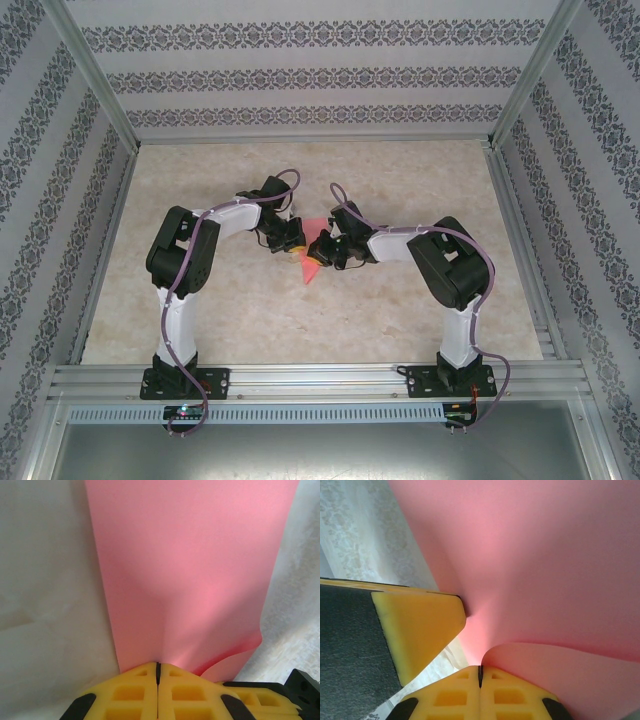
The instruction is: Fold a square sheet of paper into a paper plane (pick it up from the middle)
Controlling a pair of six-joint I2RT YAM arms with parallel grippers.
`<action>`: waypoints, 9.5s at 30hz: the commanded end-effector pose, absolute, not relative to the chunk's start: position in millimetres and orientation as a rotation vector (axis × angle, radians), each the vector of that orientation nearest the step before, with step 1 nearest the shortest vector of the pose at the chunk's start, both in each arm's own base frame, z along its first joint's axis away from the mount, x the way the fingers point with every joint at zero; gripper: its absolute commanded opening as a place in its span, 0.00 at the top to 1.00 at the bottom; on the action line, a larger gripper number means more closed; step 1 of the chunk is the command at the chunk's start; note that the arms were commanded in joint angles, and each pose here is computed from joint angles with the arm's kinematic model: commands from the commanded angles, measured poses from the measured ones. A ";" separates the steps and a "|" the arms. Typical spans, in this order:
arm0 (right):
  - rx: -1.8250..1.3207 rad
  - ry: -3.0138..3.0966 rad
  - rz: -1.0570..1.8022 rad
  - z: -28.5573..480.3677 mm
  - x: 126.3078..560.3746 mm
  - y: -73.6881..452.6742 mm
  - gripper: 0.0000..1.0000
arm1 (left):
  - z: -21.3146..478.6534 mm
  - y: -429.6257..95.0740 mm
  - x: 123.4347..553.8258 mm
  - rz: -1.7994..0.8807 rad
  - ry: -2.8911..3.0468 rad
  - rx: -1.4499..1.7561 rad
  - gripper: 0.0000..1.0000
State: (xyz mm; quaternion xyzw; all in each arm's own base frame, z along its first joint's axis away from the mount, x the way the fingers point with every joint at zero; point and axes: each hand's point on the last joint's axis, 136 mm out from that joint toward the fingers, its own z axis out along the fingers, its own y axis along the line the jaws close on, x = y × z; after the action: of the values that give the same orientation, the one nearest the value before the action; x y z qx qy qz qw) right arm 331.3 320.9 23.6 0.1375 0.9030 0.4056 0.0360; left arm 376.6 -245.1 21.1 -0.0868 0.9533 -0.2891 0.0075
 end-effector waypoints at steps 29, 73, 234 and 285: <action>0.267 2.841 1.164 19.3 318.4 325.0 0.95 | 1.1 -236.4 360.6 -0.836 3.066 -0.274 0.92; 0.275 2.779 1.204 16.5 334.1 327.2 0.95 | 1.2 -237.7 358.6 -0.839 3.068 -0.264 0.92; 0.239 2.703 1.204 20.7 334.2 281.6 1.00 | -54.2 -174.2 278.5 0.025 3.306 0.111 1.00; 0.380 2.732 1.191 7.5 343.2 282.6 1.00 | -11.5 -212.4 337.5 -0.250 3.059 0.421 1.00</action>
State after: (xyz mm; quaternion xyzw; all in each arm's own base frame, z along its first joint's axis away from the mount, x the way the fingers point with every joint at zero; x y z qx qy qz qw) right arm 349.5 283.3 18.5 0.1249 0.9031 0.4035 0.0772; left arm 352.3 -243.4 18.6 0.1462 0.9776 -0.1326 0.0730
